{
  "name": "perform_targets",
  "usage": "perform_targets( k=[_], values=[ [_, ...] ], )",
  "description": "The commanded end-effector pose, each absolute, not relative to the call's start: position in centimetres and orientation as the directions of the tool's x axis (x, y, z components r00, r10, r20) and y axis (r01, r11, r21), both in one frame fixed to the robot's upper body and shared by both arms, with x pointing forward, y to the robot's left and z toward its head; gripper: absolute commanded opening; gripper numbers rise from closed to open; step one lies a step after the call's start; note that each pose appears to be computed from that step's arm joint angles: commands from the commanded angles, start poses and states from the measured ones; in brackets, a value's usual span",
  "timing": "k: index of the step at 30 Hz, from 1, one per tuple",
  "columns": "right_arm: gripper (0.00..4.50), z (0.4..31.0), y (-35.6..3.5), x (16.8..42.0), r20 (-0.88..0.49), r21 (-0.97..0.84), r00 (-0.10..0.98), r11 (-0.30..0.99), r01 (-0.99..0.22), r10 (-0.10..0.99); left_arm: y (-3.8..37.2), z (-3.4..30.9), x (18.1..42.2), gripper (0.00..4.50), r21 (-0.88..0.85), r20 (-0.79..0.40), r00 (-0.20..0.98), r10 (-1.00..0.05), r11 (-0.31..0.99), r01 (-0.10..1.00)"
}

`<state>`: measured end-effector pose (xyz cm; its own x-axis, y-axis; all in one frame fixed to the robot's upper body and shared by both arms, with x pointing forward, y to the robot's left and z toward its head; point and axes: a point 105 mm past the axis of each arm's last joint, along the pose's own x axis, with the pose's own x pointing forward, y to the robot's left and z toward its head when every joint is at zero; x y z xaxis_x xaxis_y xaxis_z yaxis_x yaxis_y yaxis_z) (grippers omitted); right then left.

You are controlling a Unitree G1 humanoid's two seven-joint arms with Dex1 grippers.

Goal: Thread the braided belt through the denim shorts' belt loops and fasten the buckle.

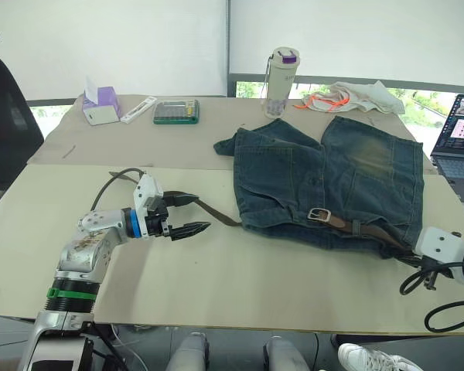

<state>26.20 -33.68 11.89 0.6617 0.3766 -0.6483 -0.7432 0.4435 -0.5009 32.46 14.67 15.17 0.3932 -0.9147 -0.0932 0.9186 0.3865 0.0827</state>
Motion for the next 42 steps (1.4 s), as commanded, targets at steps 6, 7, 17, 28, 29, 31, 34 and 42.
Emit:
perform_targets(
  k=[6, 7, 17, 28, 29, 31, 34, 42],
  values=[
    [1.88, 14.3, -33.9, 25.2, -0.650, -0.463, 0.651, 0.474, -0.749, 0.394, 15.3, 15.7, 32.4, 4.50, 0.117, -0.094, 0.405, -0.910, 0.394, 0.912],
    [2.26, 14.6, -33.7, 25.1, -0.640, -0.447, 0.648, 0.487, -0.751, 0.412, 15.4, 15.6, 32.4, 4.50, 0.116, -0.097, 0.409, -0.907, 0.398, 0.910],
    [4.46, 16.9, -31.4, 23.5, -0.516, -0.361, 0.646, 0.540, -0.760, 0.563, 17.0, 17.0, 33.9, 4.50, 0.063, 0.007, 0.578, -0.816, 0.577, 0.814],
    [4.46, 21.9, -19.7, 23.1, -0.129, -0.236, 0.504, 0.467, -0.852, 0.854, 23.0, 17.8, 38.1, 4.50, -0.202, 0.121, 0.982, -0.144, 0.965, 0.166],
    [4.46, 22.4, -18.6, 23.0, -0.098, -0.230, 0.480, 0.449, -0.863, 0.872, 23.9, 17.6, 38.3, 4.50, -0.208, 0.100, 0.994, -0.044, 0.976, 0.064],
    [4.46, 23.2, -16.9, 22.8, -0.046, -0.215, 0.439, 0.421, -0.881, 0.897, 25.3, 17.5, 38.4, 4.50, -0.182, 0.077, 0.991, 0.111, 0.979, -0.096],
    [4.46, 24.1, -14.5, 23.1, 0.028, -0.214, 0.394, 0.391, -0.895, 0.919, 26.8, 17.0, 38.8, 4.50, -0.181, 0.022, 0.957, 0.290, 0.942, -0.282],
    [4.46, 22.2, -13.6, 27.2, -0.007, -0.249, 0.543, 0.525, -0.814, 0.840, 24.7, 12.9, 41.4, 4.50, -0.145, -0.174, 0.946, 0.273, 0.943, -0.299]
  ],
)
